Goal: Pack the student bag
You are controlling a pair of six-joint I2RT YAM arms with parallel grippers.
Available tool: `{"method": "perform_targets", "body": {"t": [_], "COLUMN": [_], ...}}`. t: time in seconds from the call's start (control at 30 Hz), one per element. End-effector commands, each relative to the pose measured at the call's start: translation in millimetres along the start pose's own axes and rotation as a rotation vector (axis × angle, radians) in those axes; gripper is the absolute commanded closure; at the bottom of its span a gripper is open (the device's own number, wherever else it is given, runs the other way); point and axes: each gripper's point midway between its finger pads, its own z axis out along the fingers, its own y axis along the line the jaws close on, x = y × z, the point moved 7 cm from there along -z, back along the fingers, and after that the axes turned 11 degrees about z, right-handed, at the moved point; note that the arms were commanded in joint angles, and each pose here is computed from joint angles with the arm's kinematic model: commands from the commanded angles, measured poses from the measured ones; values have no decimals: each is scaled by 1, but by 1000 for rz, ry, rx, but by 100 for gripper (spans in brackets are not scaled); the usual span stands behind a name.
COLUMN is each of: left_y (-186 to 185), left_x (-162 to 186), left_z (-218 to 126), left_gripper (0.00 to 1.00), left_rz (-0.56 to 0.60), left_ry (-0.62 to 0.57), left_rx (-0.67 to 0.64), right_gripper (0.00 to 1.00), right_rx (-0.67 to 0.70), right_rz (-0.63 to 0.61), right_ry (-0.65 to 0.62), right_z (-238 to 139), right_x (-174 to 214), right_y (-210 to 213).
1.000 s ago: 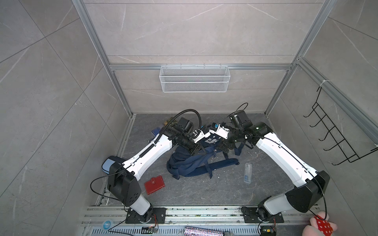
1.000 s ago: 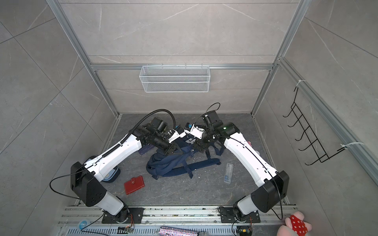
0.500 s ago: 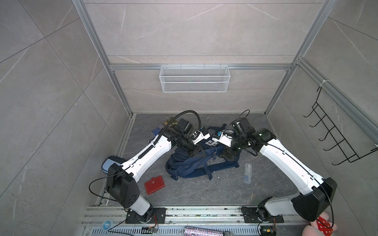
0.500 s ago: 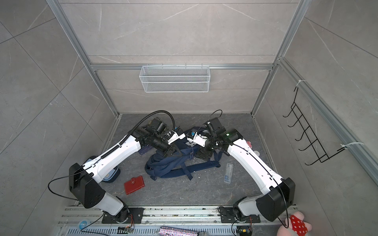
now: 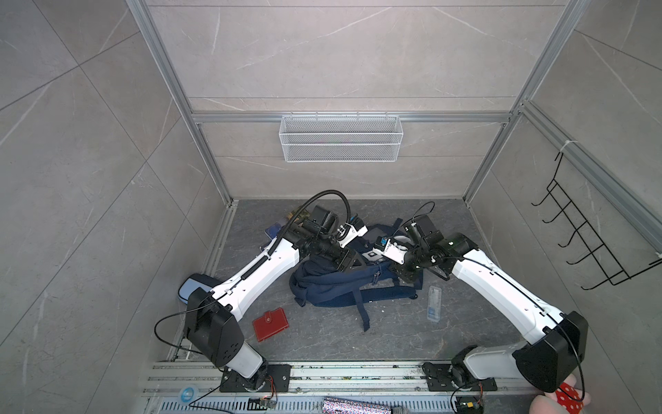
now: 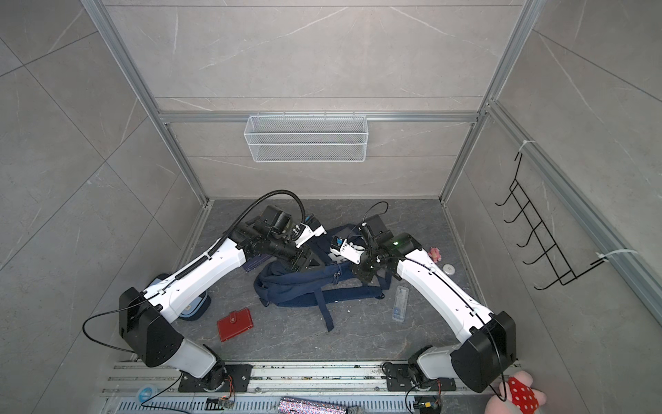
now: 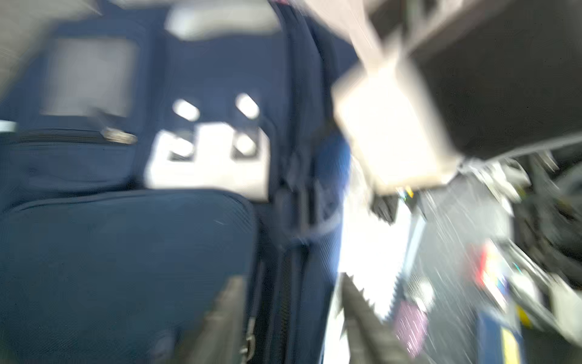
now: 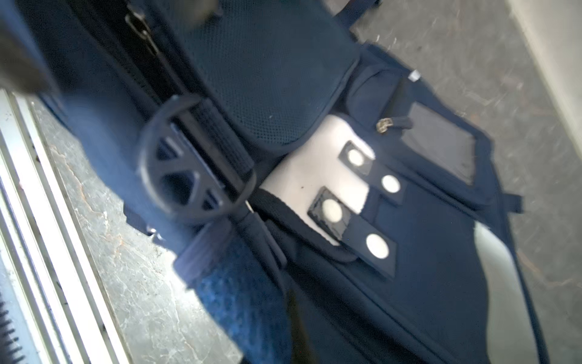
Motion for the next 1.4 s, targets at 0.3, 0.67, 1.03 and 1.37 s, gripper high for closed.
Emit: {"method": "perform_targets", "body": {"t": [0.3,0.67,1.03,1.37], "left_y": [-81,-71,-70,-64], "left_x": [-11,1,18,18], "left_z": [-26,33,54,63], "left_gripper": [48,71,72,84], "left_rz": [-4,-81,-97,-101], "left_ry": [-307,-351,-313,-315], "left_rx": [-206,-203,-221,-242], "right_gripper": [100,100,100,100], "right_rx": [-1,-54,-90,-99], "right_rz": [159,165,185,182], "right_ry": [-138,-117,-118,-131], "right_z": [-43,-49,-52,-55], "right_x": [-1,-6,-6,-6], "right_y": [5,9,13,15]}}
